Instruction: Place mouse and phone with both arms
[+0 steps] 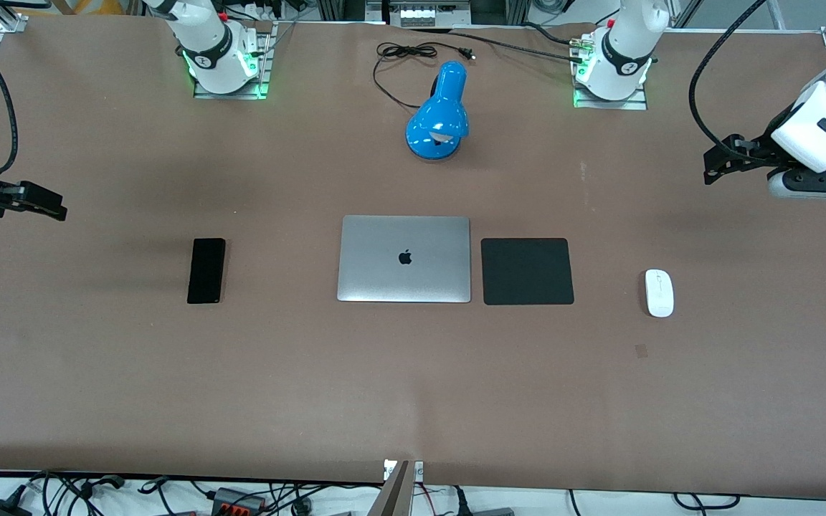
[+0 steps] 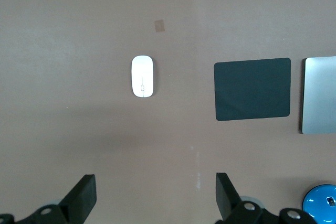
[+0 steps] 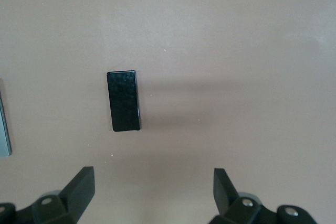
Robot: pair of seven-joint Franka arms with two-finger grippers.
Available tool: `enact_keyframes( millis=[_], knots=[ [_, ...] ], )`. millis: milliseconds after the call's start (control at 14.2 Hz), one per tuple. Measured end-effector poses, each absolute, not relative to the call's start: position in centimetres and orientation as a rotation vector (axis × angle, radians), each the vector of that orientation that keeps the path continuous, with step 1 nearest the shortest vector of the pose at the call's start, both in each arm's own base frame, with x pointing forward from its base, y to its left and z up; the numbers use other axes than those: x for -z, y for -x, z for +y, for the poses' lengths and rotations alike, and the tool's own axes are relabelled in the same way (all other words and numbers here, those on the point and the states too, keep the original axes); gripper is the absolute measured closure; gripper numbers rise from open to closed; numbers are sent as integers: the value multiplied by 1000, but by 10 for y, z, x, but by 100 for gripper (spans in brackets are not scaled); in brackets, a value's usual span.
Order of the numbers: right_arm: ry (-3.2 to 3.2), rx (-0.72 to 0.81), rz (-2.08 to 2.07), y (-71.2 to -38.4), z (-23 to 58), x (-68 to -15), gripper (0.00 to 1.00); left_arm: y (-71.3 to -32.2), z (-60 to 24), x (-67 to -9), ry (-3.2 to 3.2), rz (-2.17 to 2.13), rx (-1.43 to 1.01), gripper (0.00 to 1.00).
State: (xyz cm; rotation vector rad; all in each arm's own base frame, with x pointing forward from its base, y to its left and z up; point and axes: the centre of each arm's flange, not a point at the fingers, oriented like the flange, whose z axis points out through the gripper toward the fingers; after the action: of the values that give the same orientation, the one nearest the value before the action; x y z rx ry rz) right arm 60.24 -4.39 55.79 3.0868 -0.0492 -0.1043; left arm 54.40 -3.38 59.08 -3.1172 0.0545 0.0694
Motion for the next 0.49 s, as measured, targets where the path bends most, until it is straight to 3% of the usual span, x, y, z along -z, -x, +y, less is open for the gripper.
enact_keyframes(
  millis=[494],
  knots=[
    [-3087, 123, -49, -601, -44, -552, 0, -544, -34, -591, 3117, 54, -74, 0]
  ],
)
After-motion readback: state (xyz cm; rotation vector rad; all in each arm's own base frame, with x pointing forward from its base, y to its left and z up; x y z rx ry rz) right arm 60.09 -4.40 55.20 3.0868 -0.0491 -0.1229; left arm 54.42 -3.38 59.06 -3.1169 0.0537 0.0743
